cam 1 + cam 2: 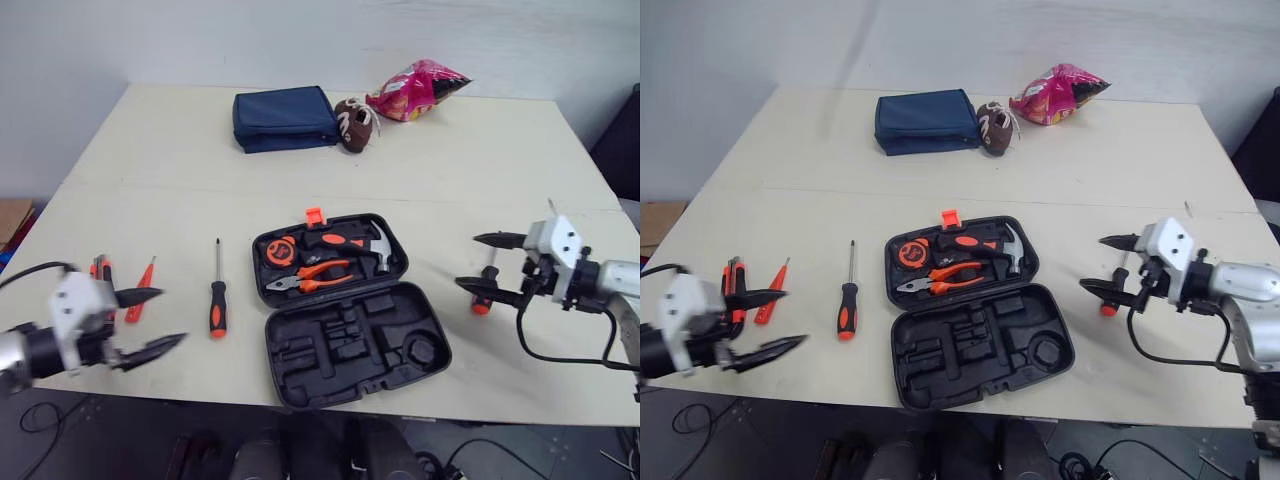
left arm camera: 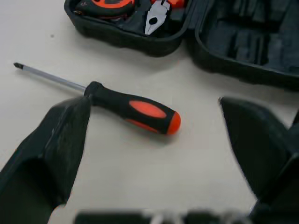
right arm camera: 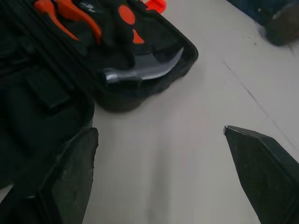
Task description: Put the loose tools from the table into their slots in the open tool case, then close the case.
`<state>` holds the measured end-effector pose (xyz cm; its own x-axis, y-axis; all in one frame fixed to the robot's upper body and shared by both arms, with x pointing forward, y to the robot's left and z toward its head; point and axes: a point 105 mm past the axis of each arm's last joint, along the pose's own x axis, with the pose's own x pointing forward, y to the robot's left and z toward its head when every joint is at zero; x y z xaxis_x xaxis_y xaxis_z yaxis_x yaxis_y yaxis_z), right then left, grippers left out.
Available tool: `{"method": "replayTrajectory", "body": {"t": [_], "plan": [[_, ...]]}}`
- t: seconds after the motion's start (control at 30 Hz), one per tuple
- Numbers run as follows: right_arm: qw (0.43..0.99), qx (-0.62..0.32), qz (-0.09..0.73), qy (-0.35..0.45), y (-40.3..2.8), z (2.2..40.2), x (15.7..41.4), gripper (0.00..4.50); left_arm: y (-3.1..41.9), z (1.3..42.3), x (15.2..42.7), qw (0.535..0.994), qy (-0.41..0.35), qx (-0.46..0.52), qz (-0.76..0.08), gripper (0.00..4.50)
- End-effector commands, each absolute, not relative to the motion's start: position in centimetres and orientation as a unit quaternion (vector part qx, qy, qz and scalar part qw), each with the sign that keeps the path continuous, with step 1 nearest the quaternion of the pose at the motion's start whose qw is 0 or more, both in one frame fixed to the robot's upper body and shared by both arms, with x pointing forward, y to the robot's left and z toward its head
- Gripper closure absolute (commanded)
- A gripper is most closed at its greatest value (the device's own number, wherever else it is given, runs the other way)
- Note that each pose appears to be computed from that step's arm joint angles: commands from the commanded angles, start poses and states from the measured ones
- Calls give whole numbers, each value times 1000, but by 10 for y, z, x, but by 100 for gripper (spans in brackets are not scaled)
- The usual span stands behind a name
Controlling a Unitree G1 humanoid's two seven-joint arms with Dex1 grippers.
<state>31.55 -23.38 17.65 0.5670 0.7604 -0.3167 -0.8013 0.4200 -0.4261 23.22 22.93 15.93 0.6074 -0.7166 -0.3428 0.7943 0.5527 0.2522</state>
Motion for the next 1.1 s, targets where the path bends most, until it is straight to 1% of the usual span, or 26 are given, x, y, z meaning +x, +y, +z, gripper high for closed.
{"method": "replayTrajectory", "body": {"t": [0.03,0.1,0.13,0.17,0.23,0.3,0.4,0.43,0.5,0.63,0.77,0.87,0.97,1.1], "plan": [[827,-289,482,30,-227,176,320,0,211,162,240,867,85,209,-444,4],[814,-304,493,35,-222,170,324,0,204,152,247,857,92,233,-450,4],[809,-312,498,38,-219,168,327,51,200,148,251,853,96,242,-452,61],[803,-315,504,46,-217,164,328,80,196,142,252,849,105,244,-457,88],[792,-331,510,57,-213,158,331,180,190,129,254,841,122,257,-461,178],[782,-345,515,65,-211,154,333,285,185,122,252,836,133,258,-465,278],[785,-351,508,55,-207,154,340,431,180,113,253,845,139,244,-455,413],[786,-355,504,52,-205,154,343,450,176,108,251,846,145,237,-456,446],[779,-359,512,56,-201,151,343,450,170,100,249,842,156,236,-460,446],[778,-353,517,56,-194,147,345,450,163,97,262,864,153,213,-430,446],[775,-355,520,57,-189,143,347,450,151,96,269,862,151,214,-433,446],[784,-342,515,55,-189,142,348,450,148,99,271,861,144,215,-437,446],[781,-336,522,63,-187,135,345,450,143,98,276,860,152,198,-444,446],[774,-325,538,72,-184,127,339,450,134,102,287,857,143,208,-450,446]]}}
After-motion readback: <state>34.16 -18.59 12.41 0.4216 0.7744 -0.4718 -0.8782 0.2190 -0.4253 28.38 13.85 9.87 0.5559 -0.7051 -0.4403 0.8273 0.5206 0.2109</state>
